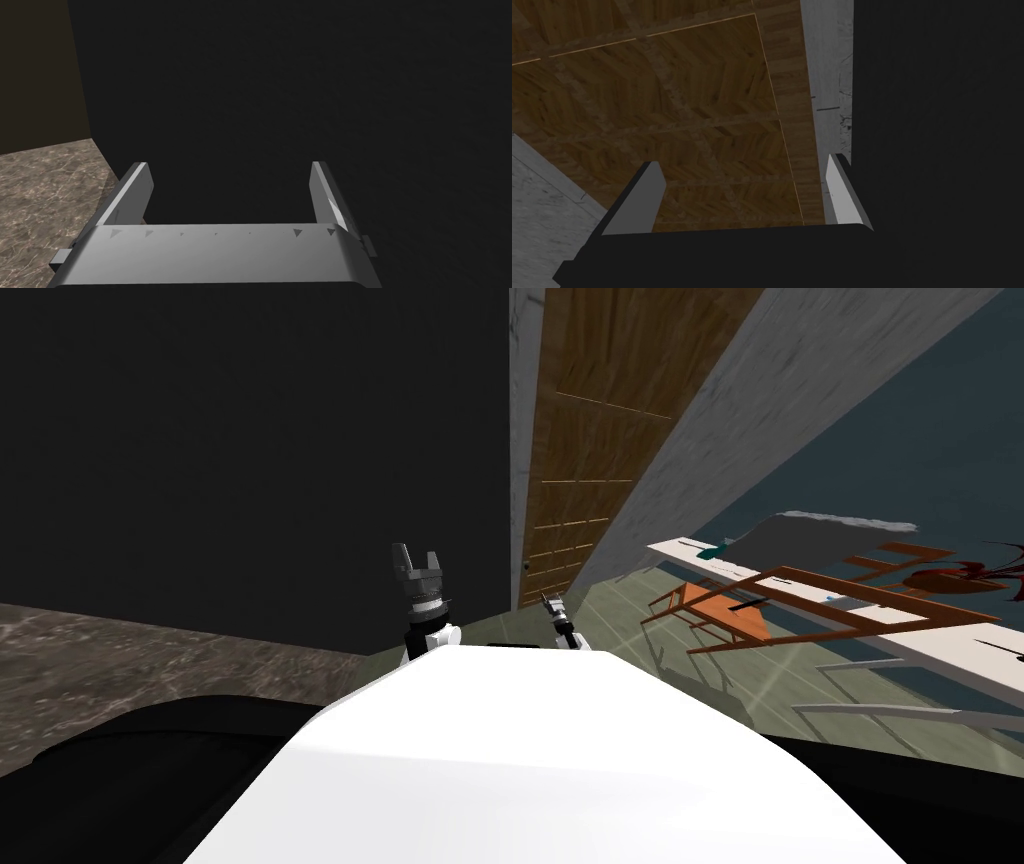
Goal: Pull the door open
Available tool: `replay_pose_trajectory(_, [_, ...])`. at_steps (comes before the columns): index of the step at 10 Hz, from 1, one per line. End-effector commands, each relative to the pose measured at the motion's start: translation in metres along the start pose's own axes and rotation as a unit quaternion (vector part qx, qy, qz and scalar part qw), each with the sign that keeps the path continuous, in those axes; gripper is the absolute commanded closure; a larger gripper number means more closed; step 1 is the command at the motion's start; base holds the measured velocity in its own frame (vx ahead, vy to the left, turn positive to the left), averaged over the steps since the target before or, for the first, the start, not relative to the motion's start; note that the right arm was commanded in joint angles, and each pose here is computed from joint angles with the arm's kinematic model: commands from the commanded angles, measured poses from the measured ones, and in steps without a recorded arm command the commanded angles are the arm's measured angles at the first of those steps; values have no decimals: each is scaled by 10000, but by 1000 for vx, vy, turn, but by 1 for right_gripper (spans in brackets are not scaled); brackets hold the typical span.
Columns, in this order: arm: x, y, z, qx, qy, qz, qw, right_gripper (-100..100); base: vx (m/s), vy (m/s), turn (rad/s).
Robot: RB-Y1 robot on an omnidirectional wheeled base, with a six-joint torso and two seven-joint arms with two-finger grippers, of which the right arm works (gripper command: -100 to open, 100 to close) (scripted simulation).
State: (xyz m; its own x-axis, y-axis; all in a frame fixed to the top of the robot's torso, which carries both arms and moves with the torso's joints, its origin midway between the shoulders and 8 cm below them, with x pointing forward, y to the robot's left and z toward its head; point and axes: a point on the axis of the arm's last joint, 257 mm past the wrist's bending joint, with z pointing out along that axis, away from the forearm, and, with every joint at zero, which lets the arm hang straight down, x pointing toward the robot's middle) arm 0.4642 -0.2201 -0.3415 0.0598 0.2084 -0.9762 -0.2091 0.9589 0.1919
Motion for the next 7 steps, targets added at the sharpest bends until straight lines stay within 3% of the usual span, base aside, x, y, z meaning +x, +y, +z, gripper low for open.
replay_pose_trajectory(1, [89,60,-6,-56,73,-135,9999,-100,98,-14,23])
replay_pose_trajectory(7, [430,365,-7,-326,349,-582,9972,-100,127,-19,19])
